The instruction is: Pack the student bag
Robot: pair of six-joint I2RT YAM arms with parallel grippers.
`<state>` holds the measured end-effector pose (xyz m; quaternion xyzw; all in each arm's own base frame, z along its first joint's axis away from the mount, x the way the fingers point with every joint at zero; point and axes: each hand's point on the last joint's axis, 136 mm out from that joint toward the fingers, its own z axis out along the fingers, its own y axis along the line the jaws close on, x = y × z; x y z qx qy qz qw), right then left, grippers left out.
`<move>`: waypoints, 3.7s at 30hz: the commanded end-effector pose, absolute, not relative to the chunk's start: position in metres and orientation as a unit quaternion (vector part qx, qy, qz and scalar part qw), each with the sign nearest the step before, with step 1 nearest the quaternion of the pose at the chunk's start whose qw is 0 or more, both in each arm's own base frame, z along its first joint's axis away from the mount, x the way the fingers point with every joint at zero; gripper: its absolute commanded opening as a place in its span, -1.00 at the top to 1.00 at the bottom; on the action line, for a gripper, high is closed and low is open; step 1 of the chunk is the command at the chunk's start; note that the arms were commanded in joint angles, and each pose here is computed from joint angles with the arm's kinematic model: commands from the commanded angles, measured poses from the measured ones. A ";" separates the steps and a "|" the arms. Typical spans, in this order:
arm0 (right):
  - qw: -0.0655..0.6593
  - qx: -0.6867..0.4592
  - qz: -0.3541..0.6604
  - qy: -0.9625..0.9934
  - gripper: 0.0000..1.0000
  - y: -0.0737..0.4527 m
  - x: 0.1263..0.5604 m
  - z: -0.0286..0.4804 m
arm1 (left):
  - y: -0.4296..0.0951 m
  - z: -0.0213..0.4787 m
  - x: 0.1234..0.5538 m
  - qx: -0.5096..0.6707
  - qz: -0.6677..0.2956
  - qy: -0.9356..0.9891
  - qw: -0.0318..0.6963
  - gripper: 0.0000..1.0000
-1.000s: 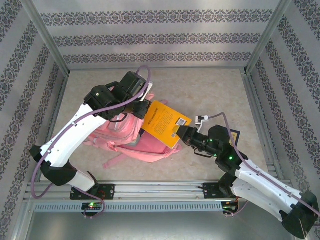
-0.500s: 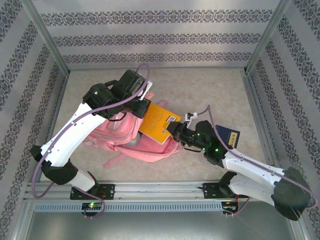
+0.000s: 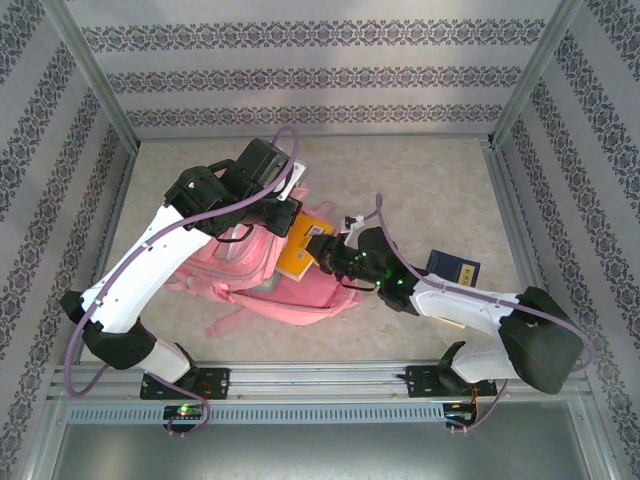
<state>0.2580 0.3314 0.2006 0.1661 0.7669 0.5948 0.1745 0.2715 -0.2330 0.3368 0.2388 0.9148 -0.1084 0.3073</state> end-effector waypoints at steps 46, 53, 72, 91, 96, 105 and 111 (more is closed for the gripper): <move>0.320 0.071 0.315 0.891 -0.42 0.255 0.288 0.157 | -0.249 0.293 0.319 0.193 -0.197 0.913 0.302 1.00; 0.340 0.123 0.199 0.911 -0.30 0.156 0.274 0.155 | -0.265 0.236 0.316 0.179 -0.223 0.927 0.242 1.00; 0.188 0.420 -0.116 0.880 -0.84 -0.053 0.233 0.050 | -0.264 0.153 0.314 0.177 -0.202 0.945 0.185 0.40; 0.137 0.343 0.045 0.928 -0.32 0.030 0.262 0.015 | -0.329 0.209 0.311 0.203 -0.263 0.918 0.218 -0.12; 0.135 0.339 0.130 0.922 -0.25 0.064 0.267 0.023 | -0.370 0.176 0.309 0.196 -0.291 0.920 0.177 -0.12; 0.153 0.294 0.263 0.906 -0.16 0.107 0.275 0.057 | -0.406 0.130 0.321 0.180 -0.292 0.930 0.134 -0.11; 0.229 0.341 0.162 0.897 0.01 0.043 0.258 0.074 | -0.427 0.105 0.324 0.176 -0.299 0.932 0.105 -0.07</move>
